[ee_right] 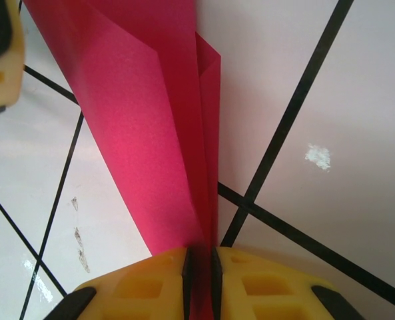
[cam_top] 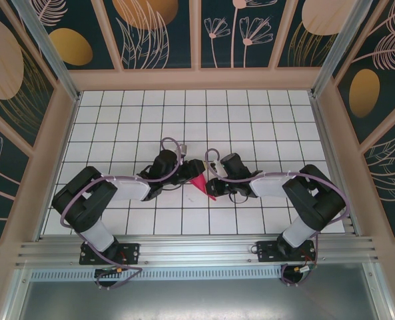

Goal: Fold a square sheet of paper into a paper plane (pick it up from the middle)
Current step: Fold the wing for the fifth time at the center of the table.

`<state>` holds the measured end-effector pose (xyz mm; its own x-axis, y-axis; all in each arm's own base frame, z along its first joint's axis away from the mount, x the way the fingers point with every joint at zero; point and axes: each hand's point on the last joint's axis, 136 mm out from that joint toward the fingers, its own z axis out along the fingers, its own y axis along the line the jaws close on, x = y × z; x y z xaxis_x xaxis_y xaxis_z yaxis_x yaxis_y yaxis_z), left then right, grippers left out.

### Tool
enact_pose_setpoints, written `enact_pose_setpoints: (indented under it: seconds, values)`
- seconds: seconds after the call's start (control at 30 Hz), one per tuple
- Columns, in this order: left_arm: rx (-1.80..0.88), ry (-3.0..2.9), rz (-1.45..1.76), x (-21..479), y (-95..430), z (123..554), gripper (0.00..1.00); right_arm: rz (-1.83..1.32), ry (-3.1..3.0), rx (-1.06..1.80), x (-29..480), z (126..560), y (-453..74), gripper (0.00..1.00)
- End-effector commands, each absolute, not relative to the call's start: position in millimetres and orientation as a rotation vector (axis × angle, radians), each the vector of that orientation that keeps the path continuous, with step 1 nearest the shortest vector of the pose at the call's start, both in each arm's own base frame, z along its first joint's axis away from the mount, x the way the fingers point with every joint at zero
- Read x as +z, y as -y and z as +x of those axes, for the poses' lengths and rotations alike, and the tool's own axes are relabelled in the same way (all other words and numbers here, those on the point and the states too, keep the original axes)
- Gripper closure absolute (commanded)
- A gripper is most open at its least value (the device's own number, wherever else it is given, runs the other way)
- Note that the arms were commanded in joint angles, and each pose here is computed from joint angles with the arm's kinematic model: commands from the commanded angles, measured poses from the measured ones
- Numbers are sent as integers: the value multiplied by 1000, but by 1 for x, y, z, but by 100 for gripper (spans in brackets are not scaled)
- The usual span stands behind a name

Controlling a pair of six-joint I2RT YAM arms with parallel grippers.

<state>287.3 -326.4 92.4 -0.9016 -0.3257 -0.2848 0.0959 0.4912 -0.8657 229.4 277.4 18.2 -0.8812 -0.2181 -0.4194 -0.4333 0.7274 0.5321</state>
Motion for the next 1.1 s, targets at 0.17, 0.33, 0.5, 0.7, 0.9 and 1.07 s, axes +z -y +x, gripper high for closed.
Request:
enact_pose_setpoints:
  seconds: [0.17, 0.33, 0.5, 0.7, 0.9, 1.07]
  values:
    - [-1541, -2263, -111, 100, 339, 277, 54, -469, -2705, 918, -6, 214, -273, 81]
    - [-1478, -2286, -137, 78, 335, 282, 54, -454, -2708, 927, -6, 213, -274, 81]
    - [-1406, -2293, -138, 63, 335, 291, 55, -449, -2707, 938, -6, 212, -274, 80]
    - [-1331, -2369, -180, 35, 328, 290, 56, -442, -2712, 934, -8, 210, -271, 80]
    - [-1302, -2414, -182, 21, 326, 287, 56, -442, -2693, 955, -1, 208, -271, 76]
    - [-1257, -2485, -165, 7, 326, 284, 57, -417, -2644, 918, 18, 215, -266, 70]
